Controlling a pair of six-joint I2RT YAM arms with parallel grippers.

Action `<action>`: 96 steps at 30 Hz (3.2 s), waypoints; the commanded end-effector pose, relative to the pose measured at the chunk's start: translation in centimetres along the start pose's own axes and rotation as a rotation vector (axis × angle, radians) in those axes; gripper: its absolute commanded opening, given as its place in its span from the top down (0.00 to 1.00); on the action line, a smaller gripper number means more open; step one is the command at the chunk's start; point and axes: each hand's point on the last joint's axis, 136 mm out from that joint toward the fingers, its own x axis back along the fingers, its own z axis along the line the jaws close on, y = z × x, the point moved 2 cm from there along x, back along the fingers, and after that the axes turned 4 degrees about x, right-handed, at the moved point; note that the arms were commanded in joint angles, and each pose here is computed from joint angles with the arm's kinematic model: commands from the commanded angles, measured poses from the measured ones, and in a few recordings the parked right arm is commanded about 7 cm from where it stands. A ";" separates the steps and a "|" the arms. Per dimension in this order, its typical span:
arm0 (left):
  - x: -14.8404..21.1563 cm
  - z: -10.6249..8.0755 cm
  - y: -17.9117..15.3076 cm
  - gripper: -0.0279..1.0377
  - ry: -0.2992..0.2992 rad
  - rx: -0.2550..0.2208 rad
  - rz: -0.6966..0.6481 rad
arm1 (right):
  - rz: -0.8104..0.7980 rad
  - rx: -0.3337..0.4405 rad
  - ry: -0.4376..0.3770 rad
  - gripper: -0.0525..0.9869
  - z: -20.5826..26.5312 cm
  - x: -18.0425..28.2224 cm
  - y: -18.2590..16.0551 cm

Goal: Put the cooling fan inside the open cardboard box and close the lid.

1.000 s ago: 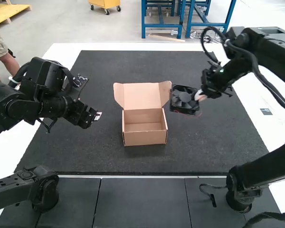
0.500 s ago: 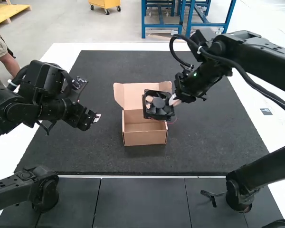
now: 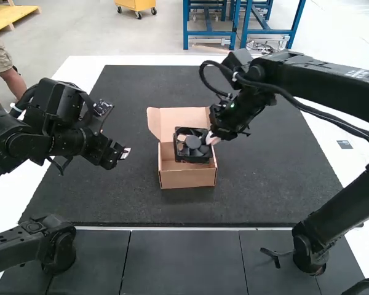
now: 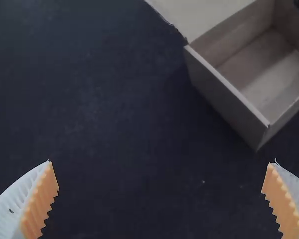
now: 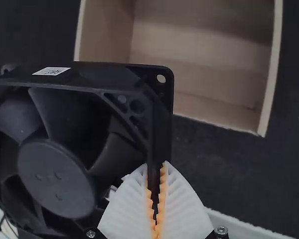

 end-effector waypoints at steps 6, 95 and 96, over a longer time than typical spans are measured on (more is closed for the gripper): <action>0.7 0.7 0.1 0.07 0.038 -0.004 -0.021 | 0.015 0.022 0.011 0.97 1.2 -1.9 0.9; -2.0 5.0 3.4 0.07 0.172 0.187 -0.047 | -0.266 0.245 -0.211 0.30 -3.4 1.0 8.9; -2.2 5.1 3.5 0.07 0.172 0.201 -0.047 | -0.289 0.253 -0.218 0.30 -3.7 1.2 8.6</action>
